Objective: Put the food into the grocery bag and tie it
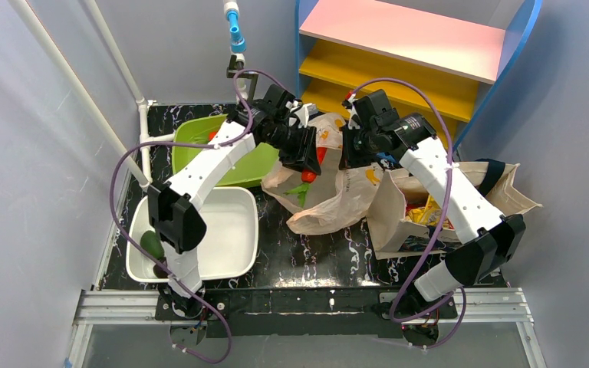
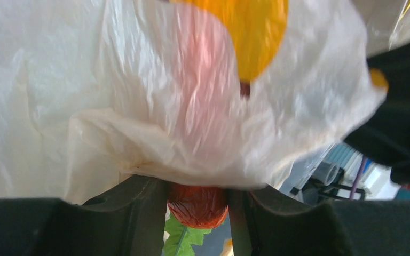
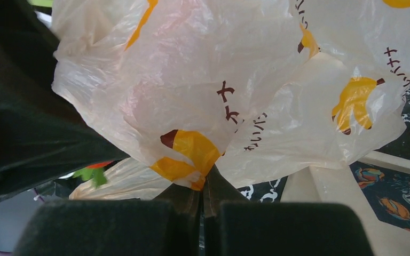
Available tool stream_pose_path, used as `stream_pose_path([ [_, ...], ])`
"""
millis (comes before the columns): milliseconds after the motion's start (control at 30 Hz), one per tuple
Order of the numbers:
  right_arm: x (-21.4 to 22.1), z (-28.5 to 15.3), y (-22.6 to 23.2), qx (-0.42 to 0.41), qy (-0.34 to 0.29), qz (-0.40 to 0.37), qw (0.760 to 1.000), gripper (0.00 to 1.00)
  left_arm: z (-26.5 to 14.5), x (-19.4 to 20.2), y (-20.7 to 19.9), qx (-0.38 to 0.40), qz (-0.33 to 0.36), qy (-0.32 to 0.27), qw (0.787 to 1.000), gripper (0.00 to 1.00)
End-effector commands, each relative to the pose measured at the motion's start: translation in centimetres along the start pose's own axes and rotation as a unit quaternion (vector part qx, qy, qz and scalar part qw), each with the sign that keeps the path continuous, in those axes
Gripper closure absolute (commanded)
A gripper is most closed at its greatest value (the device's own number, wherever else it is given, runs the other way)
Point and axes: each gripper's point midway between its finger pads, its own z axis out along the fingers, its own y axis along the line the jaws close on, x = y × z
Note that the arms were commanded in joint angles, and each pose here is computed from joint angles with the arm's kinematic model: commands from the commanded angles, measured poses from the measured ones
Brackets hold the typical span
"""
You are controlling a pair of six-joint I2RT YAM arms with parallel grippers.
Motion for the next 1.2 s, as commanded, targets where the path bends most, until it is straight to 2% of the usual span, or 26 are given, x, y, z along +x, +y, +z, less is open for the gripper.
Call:
stream_pose_path([
  [0, -0.5, -1.2, 0.7, -0.021, -0.021, 0.006, 1.0, 0.99, 0.9, -1.7, -1.4, 0.025, -0.051, -0.006, 0.998, 0.97],
  [200, -0.3, -1.1, 0.9, -0.027, -0.018, 0.011, 0.999, 0.99, 1.4, -3.4, -0.1, 0.008, -0.088, -0.023, 0.996, 0.93],
  [500, -0.3, -1.0, 1.1, -0.032, -0.015, 0.015, 0.999, 0.99, 1.4, -6.3, 0.1, 0.027, -0.13, -0.046, 0.99, 0.74],
  [567, -0.3, -0.9, 1.1, -0.031, -0.015, 0.015, 0.999, 0.99, 1.5, -6.8, -0.4, 0.041, -0.135, -0.048, 0.989, 0.6],
  [633, -0.3, -0.8, 1.0, -0.031, -0.014, 0.015, 0.999, 0.99, 1.5, -7.1, -1.1, 0.06, -0.135, -0.048, 0.988, 0.28],
  [700, -0.2, -0.8, 1.0, -0.03, -0.013, 0.015, 0.999, 0.99, 1.4, -7.1, -1.2, 0.063, -0.134, -0.048, 0.988, 0.03],
  [1000, -0.3, -0.5, 0.9, -0.028, -0.013, 0.015, 0.999, 0.99, -0.6, -6.1, -2.4, 0.072, -0.105, -0.053, 0.99, 0.02],
  [1167, -0.5, -0.5, 0.9, -0.025, -0.014, 0.013, 1.0, 0.99, -3.9, -4.9, -1.8, 0.03, -0.064, -0.076, 0.995, 0.02],
])
